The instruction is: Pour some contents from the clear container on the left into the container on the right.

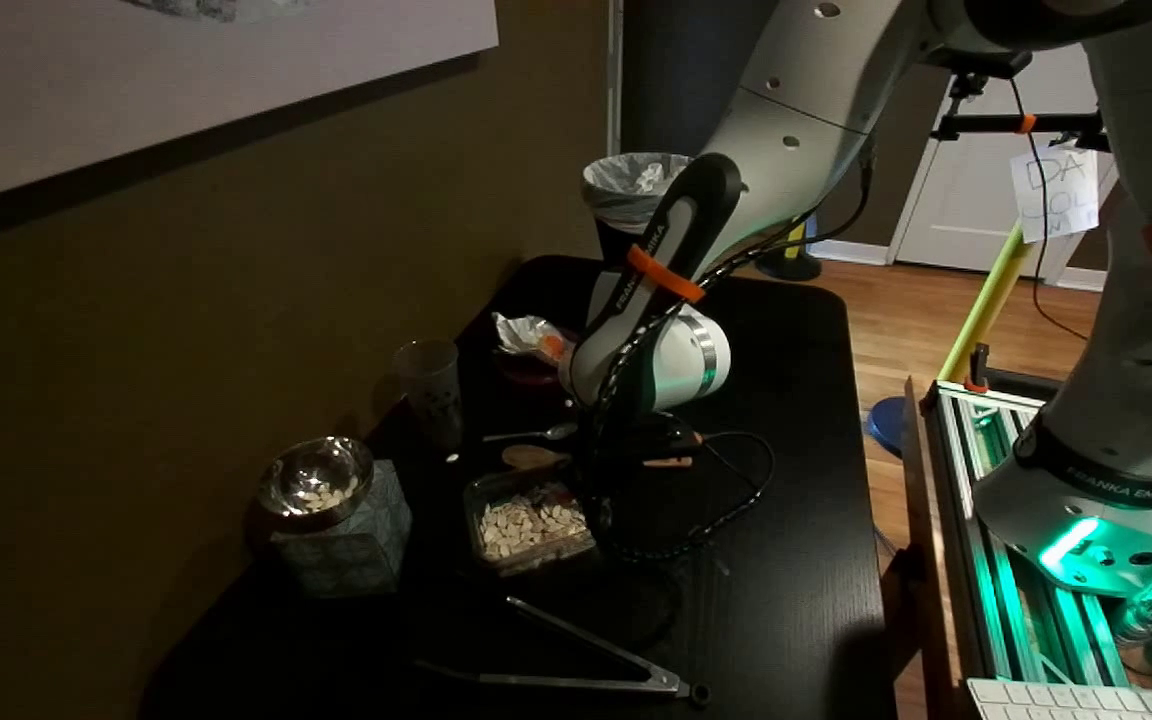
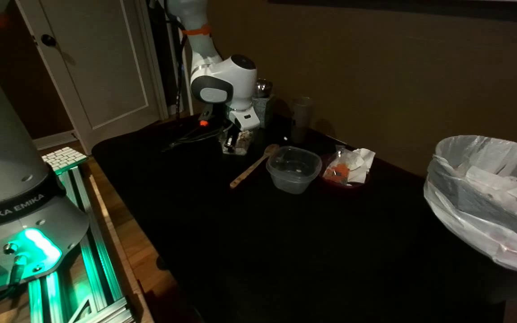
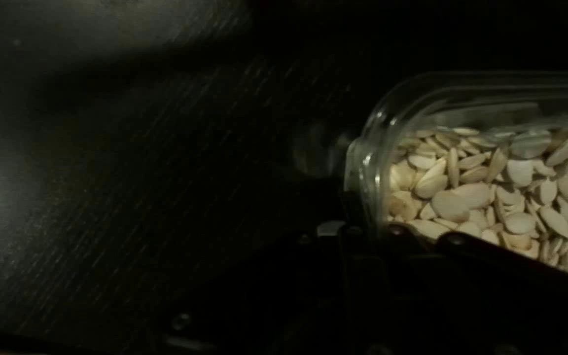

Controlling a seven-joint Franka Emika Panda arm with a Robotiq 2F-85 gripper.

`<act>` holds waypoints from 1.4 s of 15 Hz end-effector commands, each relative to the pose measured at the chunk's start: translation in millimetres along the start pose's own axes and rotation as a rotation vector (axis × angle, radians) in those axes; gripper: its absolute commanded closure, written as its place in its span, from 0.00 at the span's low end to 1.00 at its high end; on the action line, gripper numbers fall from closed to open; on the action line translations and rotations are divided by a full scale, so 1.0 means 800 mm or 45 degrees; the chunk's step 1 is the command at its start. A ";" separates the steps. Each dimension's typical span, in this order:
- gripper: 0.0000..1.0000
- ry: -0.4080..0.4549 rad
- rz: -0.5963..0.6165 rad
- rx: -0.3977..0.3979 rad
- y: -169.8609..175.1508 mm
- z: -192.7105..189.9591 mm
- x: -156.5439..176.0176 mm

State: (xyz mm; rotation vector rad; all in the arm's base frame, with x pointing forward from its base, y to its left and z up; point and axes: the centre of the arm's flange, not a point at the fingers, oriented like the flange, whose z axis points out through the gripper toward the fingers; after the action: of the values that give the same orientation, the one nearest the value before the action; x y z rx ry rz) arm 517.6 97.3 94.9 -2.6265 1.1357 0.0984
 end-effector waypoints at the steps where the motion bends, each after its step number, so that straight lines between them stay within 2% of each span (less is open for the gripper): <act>1: 1.00 0.000 -0.021 0.024 0.002 -0.017 -0.004; 5: 1.00 0.047 -0.047 0.087 0.016 -0.077 -0.030; 8: 1.00 0.085 -0.015 0.176 0.029 -0.121 -0.044; 10: 1.00 0.132 0.025 0.192 0.035 -0.149 -0.053; 13: 1.00 0.244 0.107 0.183 0.044 -0.191 -0.068; 15: 1.00 0.369 0.205 0.152 0.050 -0.215 -0.076; 17: 1.00 0.479 0.270 0.123 0.060 -0.227 -0.079; 18: 1.00 0.513 0.274 0.084 0.060 -0.218 -0.081; 19: 1.00 0.436 0.217 0.175 0.079 -0.187 -0.059; 21: 0.99 0.443 0.225 0.153 0.091 -0.181 -0.062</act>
State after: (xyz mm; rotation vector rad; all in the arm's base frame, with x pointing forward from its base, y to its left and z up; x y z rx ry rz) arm 424.1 44.2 226.1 -2.4930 1.4336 -0.3947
